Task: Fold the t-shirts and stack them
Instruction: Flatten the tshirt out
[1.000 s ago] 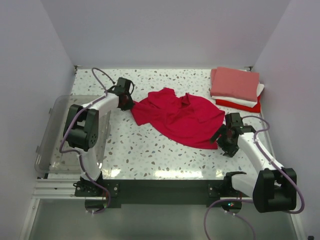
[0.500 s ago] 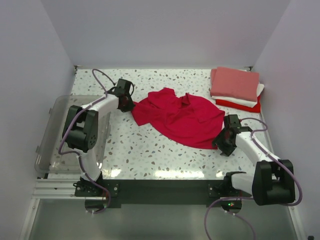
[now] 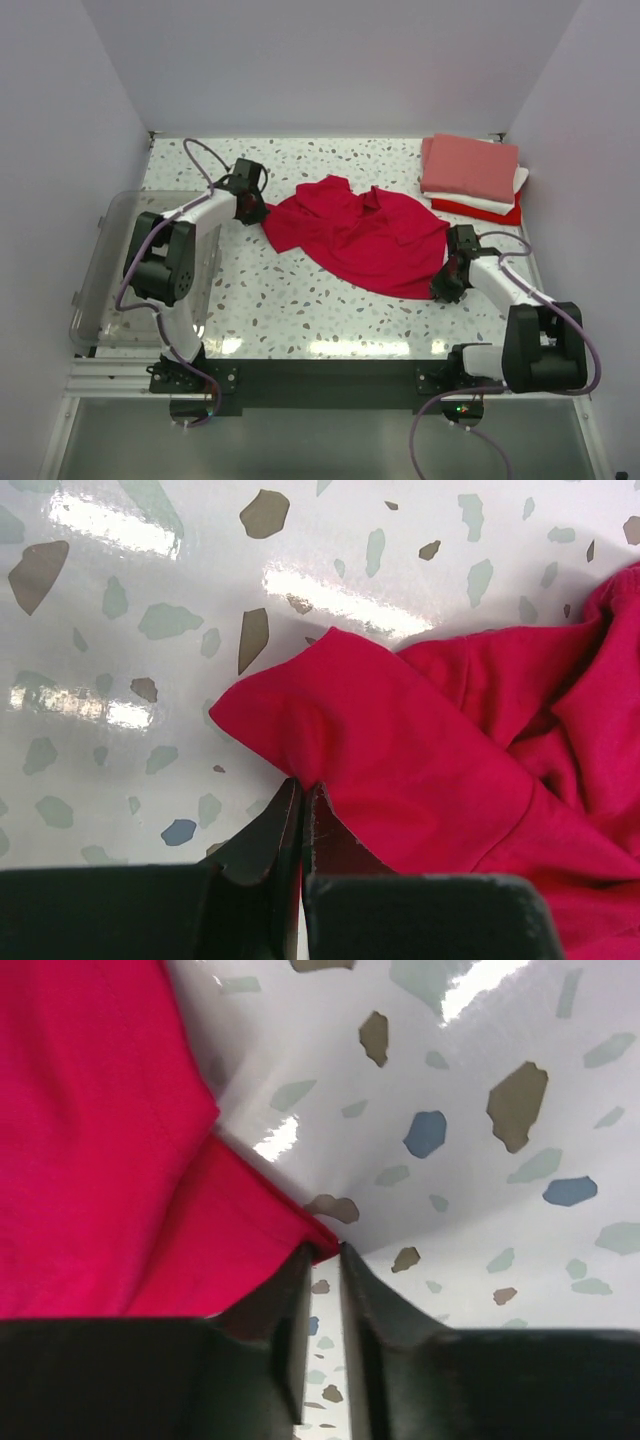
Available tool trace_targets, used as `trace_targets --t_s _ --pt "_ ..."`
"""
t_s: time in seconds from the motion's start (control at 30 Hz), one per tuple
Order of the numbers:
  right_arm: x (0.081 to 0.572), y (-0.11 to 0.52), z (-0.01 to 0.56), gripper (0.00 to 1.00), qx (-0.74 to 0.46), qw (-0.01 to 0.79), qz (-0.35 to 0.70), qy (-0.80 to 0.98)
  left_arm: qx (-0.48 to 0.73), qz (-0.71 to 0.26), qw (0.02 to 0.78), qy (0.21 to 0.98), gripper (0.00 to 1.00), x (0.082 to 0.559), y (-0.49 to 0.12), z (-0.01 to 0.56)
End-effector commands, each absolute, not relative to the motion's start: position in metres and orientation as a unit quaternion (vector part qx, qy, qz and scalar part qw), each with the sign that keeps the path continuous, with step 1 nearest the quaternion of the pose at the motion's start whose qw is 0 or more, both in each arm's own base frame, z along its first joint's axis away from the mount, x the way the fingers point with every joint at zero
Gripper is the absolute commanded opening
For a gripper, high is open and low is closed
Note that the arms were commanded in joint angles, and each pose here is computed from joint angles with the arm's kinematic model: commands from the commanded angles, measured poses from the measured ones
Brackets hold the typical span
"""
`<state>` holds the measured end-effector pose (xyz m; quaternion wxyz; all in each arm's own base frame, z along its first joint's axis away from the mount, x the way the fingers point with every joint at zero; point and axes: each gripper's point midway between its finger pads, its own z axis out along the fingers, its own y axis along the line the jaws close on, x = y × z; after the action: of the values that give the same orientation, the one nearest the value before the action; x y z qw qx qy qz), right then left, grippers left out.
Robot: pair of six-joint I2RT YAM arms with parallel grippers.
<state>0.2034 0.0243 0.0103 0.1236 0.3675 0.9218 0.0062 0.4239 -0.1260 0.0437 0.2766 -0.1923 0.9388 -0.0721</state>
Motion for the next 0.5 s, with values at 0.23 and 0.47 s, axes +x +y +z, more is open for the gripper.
trace_targets --t_s 0.23,0.47 --pt "0.229 0.018 -0.009 0.0 0.354 0.148 -0.006 0.923 -0.189 -0.066 0.303 0.932 0.0 0.42 -0.118 0.069" --pt "0.249 0.016 0.04 0.0 0.311 0.198 0.006 0.929 -0.176 -0.072 0.337 0.922 0.0 0.425 -0.116 0.111"
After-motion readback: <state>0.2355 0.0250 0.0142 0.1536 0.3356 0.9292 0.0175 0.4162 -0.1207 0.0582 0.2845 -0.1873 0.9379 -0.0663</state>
